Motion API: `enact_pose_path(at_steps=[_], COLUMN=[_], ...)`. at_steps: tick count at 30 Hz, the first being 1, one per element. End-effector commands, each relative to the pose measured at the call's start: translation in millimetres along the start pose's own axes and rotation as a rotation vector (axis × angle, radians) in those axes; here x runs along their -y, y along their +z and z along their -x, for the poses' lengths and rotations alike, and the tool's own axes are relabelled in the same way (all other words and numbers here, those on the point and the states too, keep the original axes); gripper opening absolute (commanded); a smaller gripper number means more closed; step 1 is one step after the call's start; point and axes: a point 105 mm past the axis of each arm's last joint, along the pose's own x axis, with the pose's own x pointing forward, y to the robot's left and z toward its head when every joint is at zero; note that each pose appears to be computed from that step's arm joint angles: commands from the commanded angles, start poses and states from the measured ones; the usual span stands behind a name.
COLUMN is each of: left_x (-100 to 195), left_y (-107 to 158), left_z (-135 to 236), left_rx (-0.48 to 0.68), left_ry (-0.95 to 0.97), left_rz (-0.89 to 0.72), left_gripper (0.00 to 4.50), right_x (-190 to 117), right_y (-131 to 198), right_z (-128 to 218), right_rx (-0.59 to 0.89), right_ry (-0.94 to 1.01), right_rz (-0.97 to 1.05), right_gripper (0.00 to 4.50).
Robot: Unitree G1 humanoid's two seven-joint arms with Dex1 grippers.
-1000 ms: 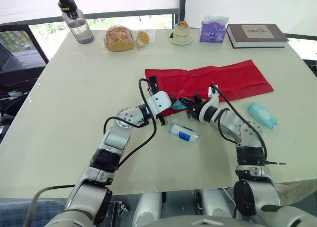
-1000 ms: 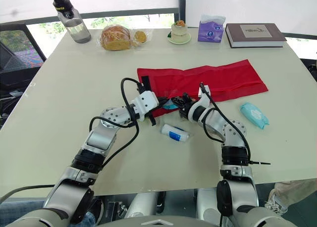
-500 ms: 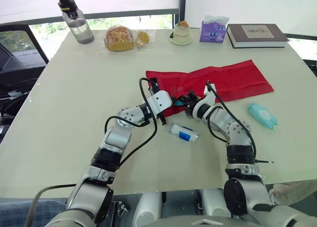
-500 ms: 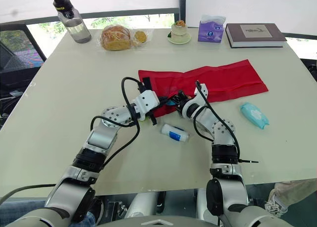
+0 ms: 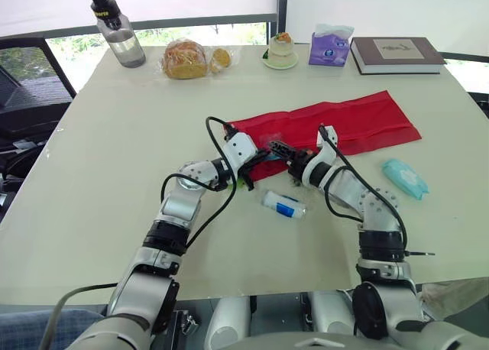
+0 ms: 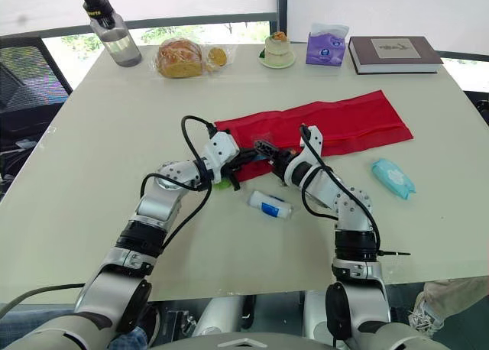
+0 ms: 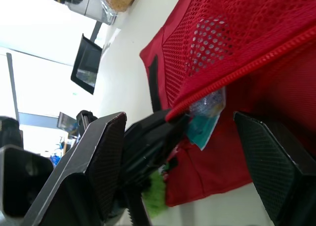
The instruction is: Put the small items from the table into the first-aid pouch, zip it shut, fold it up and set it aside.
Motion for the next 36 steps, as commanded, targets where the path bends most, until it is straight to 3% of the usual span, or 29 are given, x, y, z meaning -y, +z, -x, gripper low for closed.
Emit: enact_pose_path(at_steps=[1, 7, 13, 16, 20, 27, 36], left_x=[-11.1, -15.0, -22.1, -22.4, -22.5, -19.0, -9.3], left_y=[12.3, 0.4, 9.5, 9.6, 10.0, 11.0, 12.6], left_z=[5.9, 15.6, 15.3, 13.8, 12.6, 11.7, 12.4], left_rx=[0.059, 0.025, 0.072, 0.062, 0.060, 0.058, 0.056], left_ry=[0.005, -0.074, -0.132, -0.152, -0.164, -0.194, -0.236], left_rz=[0.064, 0.249, 0.374, 0.376, 0.378, 0.366, 0.341], left_gripper=[0.00, 0.00, 0.00, 0.00, 0.00, 0.00, 0.00], right_x=[-6.3, -20.1, -23.1, -22.7, -23.4, -25.8, -4.7], right_y=[8.6, 14.5, 24.7, 23.5, 14.3, 5.4, -4.0], right_z=[8.8, 23.4, 26.5, 21.9, 14.5, 4.8, -15.6], right_rx=[0.027, 0.012, 0.000, -0.027, -0.062, -0.071, -0.122], right_ry=[0.025, 0.099, 0.084, 0.056, 0.061, 0.075, 0.018], right_rz=[0.089, 0.314, 0.637, 0.807, 0.944, 1.003, 1.054], right_gripper=[3.68, 3.68, 0.91, 0.11, 0.11, 0.11, 0.11])
